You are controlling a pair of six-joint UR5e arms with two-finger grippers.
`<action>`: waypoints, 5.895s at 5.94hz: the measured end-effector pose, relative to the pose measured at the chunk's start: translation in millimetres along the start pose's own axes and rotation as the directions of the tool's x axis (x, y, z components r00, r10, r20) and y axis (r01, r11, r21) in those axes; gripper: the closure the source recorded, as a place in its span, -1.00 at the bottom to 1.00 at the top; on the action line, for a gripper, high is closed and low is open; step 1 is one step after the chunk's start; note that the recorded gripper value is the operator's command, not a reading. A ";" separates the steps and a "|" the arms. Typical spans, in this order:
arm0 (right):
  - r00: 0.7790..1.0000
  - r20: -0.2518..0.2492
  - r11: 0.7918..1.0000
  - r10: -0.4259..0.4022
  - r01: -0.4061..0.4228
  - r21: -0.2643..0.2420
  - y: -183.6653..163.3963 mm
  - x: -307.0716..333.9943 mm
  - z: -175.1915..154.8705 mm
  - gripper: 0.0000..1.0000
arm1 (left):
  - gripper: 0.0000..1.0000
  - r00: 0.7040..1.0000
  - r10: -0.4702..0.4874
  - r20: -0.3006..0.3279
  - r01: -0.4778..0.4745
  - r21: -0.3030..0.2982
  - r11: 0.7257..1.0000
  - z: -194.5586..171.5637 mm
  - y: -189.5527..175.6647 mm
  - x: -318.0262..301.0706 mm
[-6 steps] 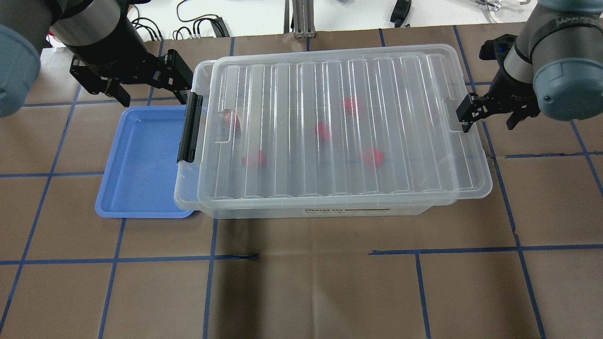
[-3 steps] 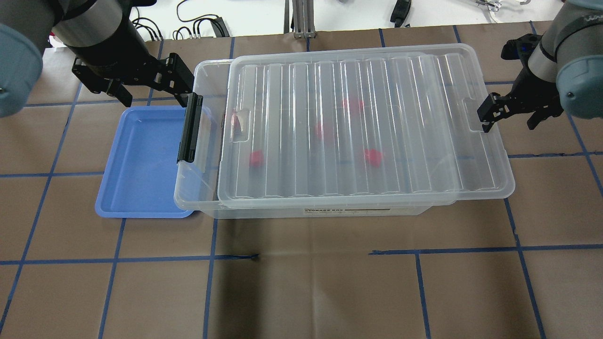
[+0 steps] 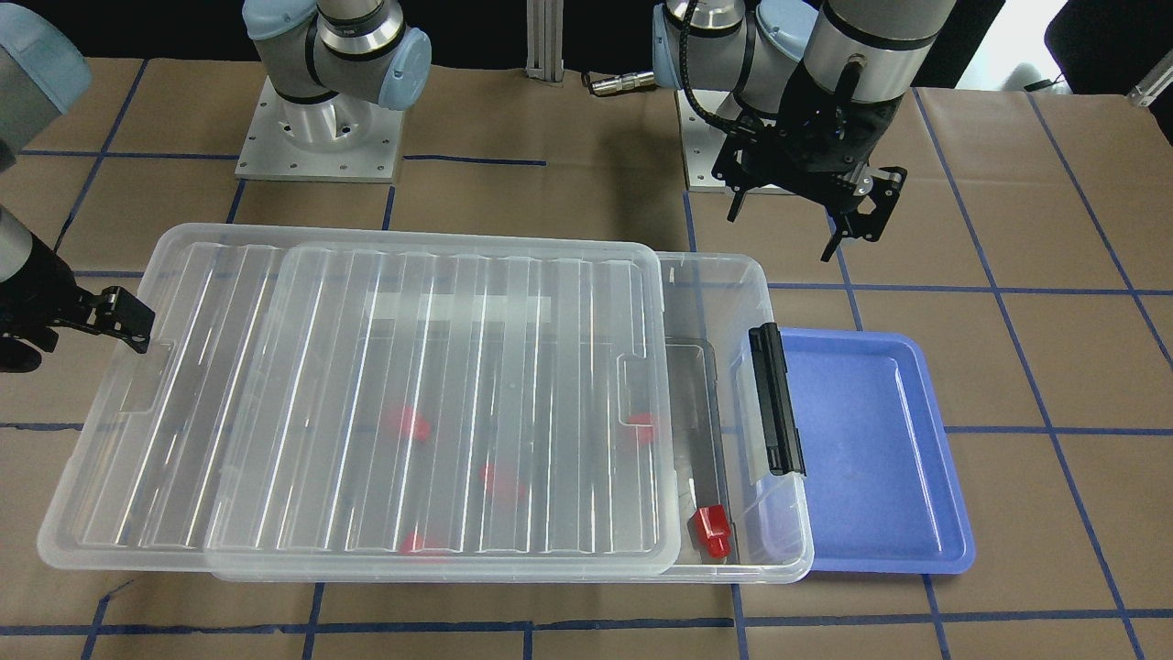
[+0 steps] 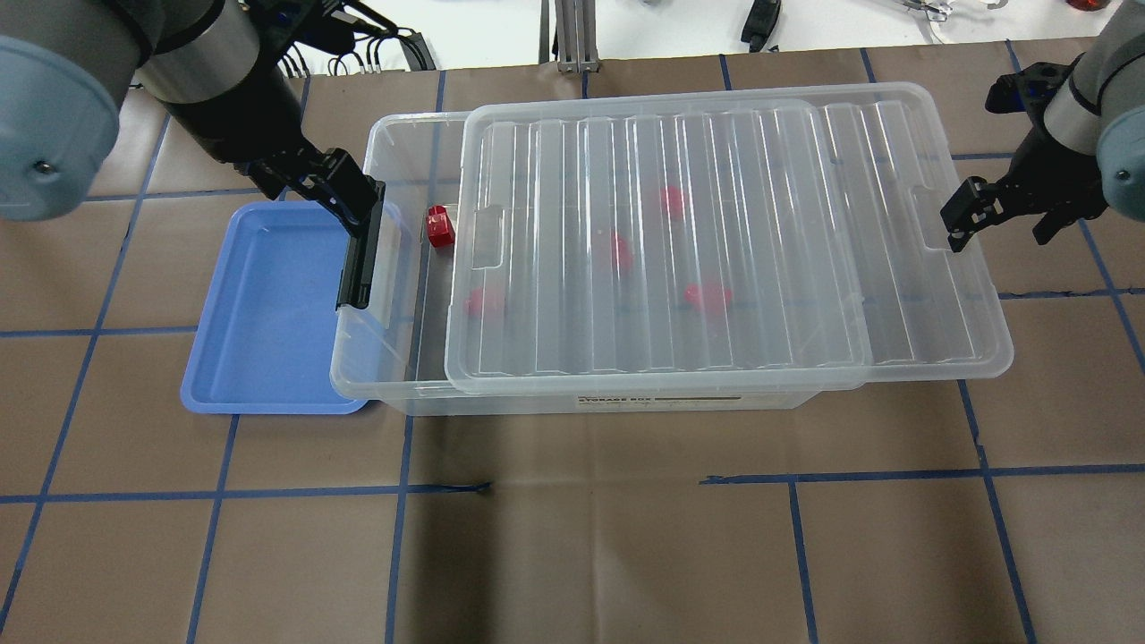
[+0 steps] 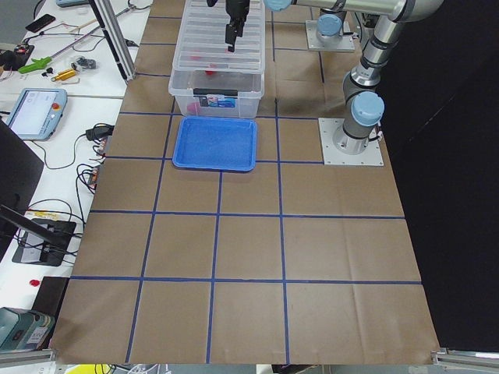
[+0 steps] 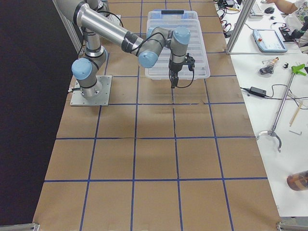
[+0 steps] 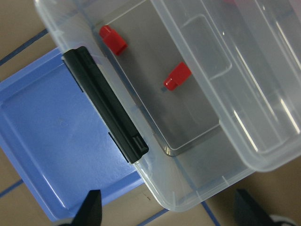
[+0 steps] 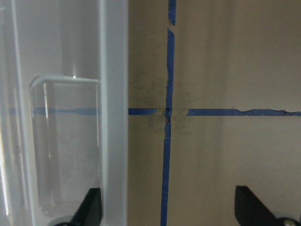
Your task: Place red block in blue tray from box
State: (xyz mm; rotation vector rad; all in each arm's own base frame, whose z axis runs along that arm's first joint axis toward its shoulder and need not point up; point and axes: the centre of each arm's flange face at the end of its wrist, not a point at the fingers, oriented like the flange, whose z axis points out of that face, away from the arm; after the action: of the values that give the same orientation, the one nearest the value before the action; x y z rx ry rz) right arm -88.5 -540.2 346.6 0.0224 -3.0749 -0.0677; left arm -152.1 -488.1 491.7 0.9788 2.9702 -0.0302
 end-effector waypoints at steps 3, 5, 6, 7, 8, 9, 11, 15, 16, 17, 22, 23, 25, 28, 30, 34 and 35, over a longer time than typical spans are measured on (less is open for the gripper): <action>1.000 0.002 1.000 0.020 -0.020 0.004 7.9 45.3 0.7 -1.00 | -0.91 0.815 0.579 -0.027 -0.578 0.022 0.816 79.2 -5.8 2.8; 1.000 -0.014 1.000 0.016 -0.016 0.019 8.3 70.3 -8.1 -1.00 | -0.87 0.655 0.755 -0.037 -0.748 0.113 0.654 133.1 -32.5 3.8; 0.999 -0.029 1.000 0.014 -0.013 0.019 8.7 79.5 -11.8 -1.00 | -0.88 0.623 0.781 -0.041 -0.772 0.129 0.623 160.3 -46.7 7.3; 0.999 -0.038 1.000 0.024 -0.023 0.018 11.3 91.5 -14.1 -1.00 | -0.88 0.603 0.796 -0.053 -0.786 0.132 0.604 196.6 -60.6 12.8; 0.999 -0.042 0.999 0.031 -0.030 0.018 13.7 100.3 -15.2 -1.00 | -0.88 0.592 0.804 -0.051 -0.794 0.131 0.593 235.4 -72.2 15.5; 0.999 -0.046 0.999 0.029 -0.028 0.022 15.1 103.7 -18.9 -1.00 | -0.87 0.595 0.803 -0.031 -0.794 0.130 0.594 267.6 -81.6 16.7; 0.998 -0.049 0.998 0.045 -0.043 0.036 17.3 102.2 -46.9 -1.00 | -0.59 0.604 0.797 -0.018 -0.789 0.129 0.601 294.8 -88.1 17.9; 0.984 0.028 0.985 0.173 -0.173 -0.020 23.4 -2.6 -150.5 -1.00 | 1.00 0.603 0.798 -0.003 -0.792 0.119 0.599 297.5 -90.2 16.1; 0.974 0.055 0.976 0.219 -0.218 -0.021 30.2 -44.4 -168.7 -1.00 | 1.00 0.605 0.796 0.001 -0.792 0.094 0.603 280.7 -87.7 15.2; 0.970 0.068 0.972 0.234 -0.234 -0.018 35.7 -87.6 -179.5 -1.00 | 1.00 0.612 0.791 0.002 -0.789 0.061 0.611 251.0 -81.8 13.3; 0.982 0.067 0.984 0.179 -0.178 -0.011 55.2 -218.2 -189.4 -1.00 | 1.00 0.638 0.770 -0.026 -0.769 0.039 0.638 101.9 9.7 -100.4; 0.987 0.062 0.989 0.150 -0.149 -0.011 51.3 -218.4 -186.4 -1.00 | 1.00 0.616 0.787 -0.045 -0.785 0.050 0.618 118.0 45.3 -143.9; 0.998 0.049 0.999 0.041 -0.041 -0.005 35.3 -205.0 -175.1 -1.00 | 0.99 0.591 0.806 -0.043 -0.804 0.060 0.592 170.1 76.9 -180.9; 0.997 0.016 0.997 0.080 -0.080 -0.016 19.7 -100.3 -164.9 -1.00 | 0.08 0.574 0.818 -0.044 -0.815 0.067 0.575 279.5 73.3 -191.5; 0.999 0.009 0.999 0.032 -0.032 0.006 17.7 -10.0 -155.8 -1.00 | -0.95 0.573 0.818 -0.041 -0.814 0.082 0.575 301.2 67.9 -193.5; 0.999 -0.034 1.000 -0.006 0.006 0.002 7.3 138.4 -98.0 -1.00 | -0.96 0.670 0.737 -0.085 -0.733 0.079 0.676 169.3 47.7 -146.0; 1.000 -0.027 1.000 -0.002 0.002 -0.018 -0.8 152.8 -76.2 -1.00 | -0.96 0.730 0.673 -0.115 -0.672 0.059 0.739 114.3 37.5 -115.5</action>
State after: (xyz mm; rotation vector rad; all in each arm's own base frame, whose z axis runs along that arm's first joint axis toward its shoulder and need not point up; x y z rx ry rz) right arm -235.9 -546.8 432.5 0.0249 -3.0475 -0.0943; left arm -36.2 -529.2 379.1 2.0657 2.5068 0.0240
